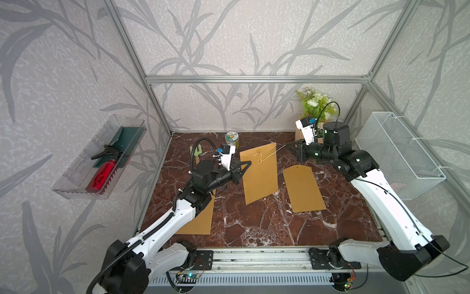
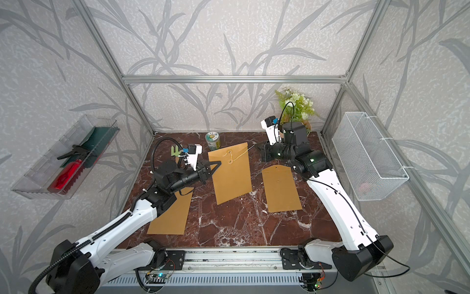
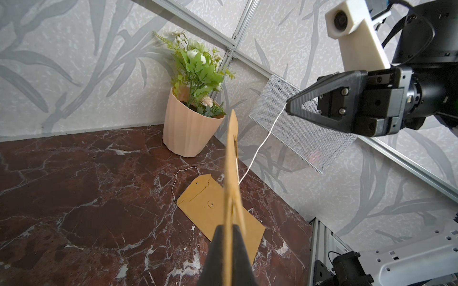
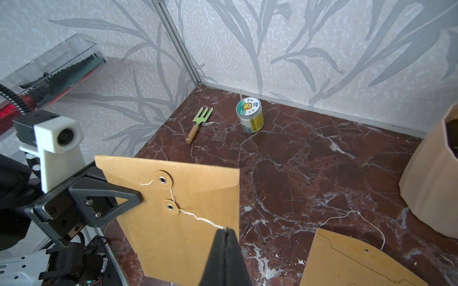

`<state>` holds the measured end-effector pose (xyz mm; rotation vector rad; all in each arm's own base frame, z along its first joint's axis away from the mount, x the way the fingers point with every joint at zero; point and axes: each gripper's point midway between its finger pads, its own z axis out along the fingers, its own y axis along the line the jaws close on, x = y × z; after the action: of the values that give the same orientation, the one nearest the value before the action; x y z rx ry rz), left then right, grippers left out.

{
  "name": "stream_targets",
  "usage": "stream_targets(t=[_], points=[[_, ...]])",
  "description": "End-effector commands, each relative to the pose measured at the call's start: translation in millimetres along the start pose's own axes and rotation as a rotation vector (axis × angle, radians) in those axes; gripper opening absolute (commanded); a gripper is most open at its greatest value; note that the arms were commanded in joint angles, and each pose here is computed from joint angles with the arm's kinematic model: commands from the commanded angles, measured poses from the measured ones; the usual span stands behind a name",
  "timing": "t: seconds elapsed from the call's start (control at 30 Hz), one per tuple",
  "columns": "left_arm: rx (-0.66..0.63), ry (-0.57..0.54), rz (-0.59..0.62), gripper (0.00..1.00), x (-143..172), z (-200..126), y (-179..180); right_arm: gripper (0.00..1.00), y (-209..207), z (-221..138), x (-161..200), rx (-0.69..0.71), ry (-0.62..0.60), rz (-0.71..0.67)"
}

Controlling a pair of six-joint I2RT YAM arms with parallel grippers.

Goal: Open the file bag

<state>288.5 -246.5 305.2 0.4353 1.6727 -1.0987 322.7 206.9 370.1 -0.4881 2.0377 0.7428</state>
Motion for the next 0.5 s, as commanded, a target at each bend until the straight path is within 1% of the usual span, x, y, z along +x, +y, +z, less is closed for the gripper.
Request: stream_targets(t=[0.0,0.13,0.3,0.47], points=[[0.02,0.004,0.014,0.0,3,0,-1,0.0,6,-6,-12,-0.017,-0.026,-0.015],[0.035,0.002,0.002,0.0,4,2,-3,0.0,13,-6,-16,-0.057,-0.033,-0.005],[0.069,-0.017,-0.025,0.0,0,7,-6,0.0,26,6,-16,-0.148,-0.029,0.018],[0.089,-0.024,-0.04,0.0,-3,13,-7,0.0,39,18,-17,-0.181,-0.022,0.006]])
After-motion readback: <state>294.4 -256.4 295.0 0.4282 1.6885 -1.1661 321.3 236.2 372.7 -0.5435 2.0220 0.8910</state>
